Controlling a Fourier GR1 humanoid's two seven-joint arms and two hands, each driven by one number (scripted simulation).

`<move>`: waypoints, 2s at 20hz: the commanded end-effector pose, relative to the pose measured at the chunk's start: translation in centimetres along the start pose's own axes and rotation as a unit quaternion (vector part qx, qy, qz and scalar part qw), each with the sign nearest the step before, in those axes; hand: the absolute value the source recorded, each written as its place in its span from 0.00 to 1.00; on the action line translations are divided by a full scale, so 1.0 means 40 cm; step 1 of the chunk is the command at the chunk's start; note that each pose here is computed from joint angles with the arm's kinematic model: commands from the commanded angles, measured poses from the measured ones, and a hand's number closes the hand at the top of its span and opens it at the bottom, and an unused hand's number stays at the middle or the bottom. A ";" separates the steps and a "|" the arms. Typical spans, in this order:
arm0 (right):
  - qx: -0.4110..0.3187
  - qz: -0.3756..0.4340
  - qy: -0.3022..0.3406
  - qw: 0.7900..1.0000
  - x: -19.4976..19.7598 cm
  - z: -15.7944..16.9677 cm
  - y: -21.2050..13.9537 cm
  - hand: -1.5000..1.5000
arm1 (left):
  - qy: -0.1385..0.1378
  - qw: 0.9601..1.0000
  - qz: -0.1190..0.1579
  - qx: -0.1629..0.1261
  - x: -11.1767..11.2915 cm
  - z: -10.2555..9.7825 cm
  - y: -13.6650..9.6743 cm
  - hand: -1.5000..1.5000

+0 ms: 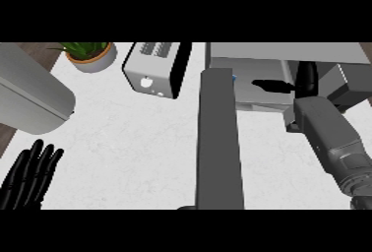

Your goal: Pick up the milk, place it into the microwave and close the microwave

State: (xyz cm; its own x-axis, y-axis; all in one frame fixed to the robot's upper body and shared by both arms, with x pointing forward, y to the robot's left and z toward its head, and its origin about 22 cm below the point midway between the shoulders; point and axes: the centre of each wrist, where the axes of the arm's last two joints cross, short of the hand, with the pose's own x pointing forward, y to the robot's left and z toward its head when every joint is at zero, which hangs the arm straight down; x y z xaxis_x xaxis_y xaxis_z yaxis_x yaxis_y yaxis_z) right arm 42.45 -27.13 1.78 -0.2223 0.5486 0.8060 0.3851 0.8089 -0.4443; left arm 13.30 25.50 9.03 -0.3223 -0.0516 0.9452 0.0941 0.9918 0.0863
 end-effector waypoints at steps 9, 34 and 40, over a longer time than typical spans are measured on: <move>0.070 -0.108 0.021 0.991 -0.084 0.090 -0.015 0.00 | 0.003 1.000 0.008 0.001 -0.003 -0.022 -0.031 0.00; 0.102 -0.289 0.098 0.947 -0.263 0.584 0.021 0.00 | 0.026 0.988 0.058 -0.144 -0.012 -0.031 -0.081 0.00; 0.108 -0.300 0.077 0.945 -0.241 0.639 0.008 0.00 | 0.011 0.985 0.016 -0.171 -0.046 -0.083 -0.121 1.00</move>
State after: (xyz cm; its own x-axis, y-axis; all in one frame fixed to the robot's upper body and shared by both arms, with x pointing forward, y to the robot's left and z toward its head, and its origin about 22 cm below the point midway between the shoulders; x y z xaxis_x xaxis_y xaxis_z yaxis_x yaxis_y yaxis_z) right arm 22.92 -27.28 -16.35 -0.1515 -0.0106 0.9884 0.0613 0.9979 0.0201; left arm 14.90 21.53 7.78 -0.2678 -0.0049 0.9635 0.3837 0.9167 0.1114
